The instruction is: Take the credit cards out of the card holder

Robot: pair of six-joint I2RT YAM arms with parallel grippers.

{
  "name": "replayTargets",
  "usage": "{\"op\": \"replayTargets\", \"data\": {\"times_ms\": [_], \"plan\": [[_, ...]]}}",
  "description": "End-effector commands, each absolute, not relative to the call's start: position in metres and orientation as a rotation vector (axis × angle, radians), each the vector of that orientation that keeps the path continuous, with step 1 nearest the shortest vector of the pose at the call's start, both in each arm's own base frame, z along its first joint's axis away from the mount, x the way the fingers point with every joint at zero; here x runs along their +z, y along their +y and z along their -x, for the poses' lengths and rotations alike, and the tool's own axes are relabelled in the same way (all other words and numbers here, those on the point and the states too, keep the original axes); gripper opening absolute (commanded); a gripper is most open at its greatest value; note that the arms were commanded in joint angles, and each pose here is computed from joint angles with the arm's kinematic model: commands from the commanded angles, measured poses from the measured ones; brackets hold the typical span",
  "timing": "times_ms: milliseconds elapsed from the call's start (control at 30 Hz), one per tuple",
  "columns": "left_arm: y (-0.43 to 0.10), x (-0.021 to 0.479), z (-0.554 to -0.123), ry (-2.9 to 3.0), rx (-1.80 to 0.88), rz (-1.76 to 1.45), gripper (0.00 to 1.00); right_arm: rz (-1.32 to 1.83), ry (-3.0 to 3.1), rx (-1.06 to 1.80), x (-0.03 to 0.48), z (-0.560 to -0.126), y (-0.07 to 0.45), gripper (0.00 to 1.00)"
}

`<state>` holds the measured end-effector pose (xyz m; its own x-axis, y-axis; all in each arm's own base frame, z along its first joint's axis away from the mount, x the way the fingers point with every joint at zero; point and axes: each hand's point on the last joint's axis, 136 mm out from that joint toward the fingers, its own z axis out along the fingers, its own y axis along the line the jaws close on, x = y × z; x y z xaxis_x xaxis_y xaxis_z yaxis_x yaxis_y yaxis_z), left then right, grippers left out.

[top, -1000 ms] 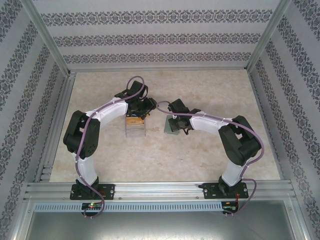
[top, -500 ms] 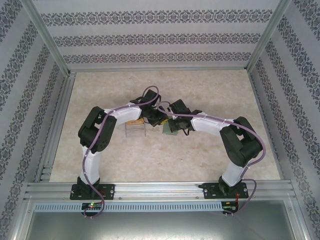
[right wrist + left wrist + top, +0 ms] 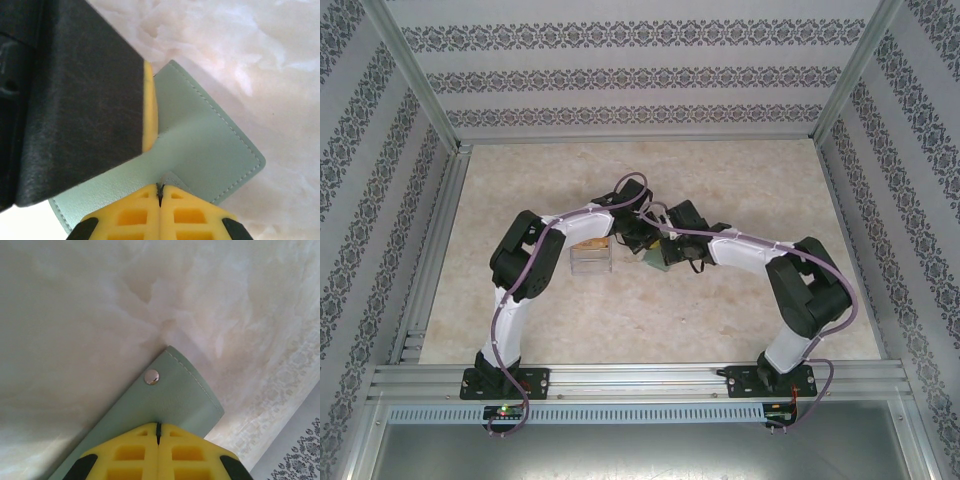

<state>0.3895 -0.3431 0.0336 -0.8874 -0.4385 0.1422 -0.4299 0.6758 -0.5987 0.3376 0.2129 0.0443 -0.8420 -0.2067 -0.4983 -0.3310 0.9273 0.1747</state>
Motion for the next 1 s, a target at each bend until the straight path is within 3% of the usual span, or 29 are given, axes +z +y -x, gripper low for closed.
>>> {"op": "replayTargets", "data": {"times_ms": [0, 300, 467, 567, 667, 800, 967], "plan": [[-0.297, -0.045, -0.334, 3.093, -0.541, 0.944, 0.0, 0.267, 2.576, 0.445, 0.059, -0.339, 0.203, 0.0], [-0.286, -0.066, -0.326, 3.126, -0.432, 0.973, 0.0, 0.108, 2.591, 0.444, 0.054, -0.331, 0.164, 0.0], [-0.305, -0.042, -0.347, 3.07, -0.596, 0.878, 0.0, 0.069, 2.57, 0.48, 0.064, -0.329, 0.158, 0.0], [-0.319, 0.007, -0.376, 2.963, -0.727, 0.747, 0.21, 0.074, 2.535, 0.538, 0.083, -0.333, 0.166, 0.0], [-0.319, 0.056, -0.401, 2.865, -0.784, 0.659, 0.53, 0.084, 2.498, 0.593, 0.102, -0.339, 0.177, 0.0], [-0.302, 0.107, -0.423, 2.753, -0.846, 0.635, 0.69, 0.133, 2.459, 0.661, 0.125, -0.346, 0.201, 0.0], [-0.266, 0.146, -0.429, 2.652, -0.815, 0.636, 0.7, 0.209, 2.413, 0.737, 0.153, -0.35, 0.235, 0.0]]}}
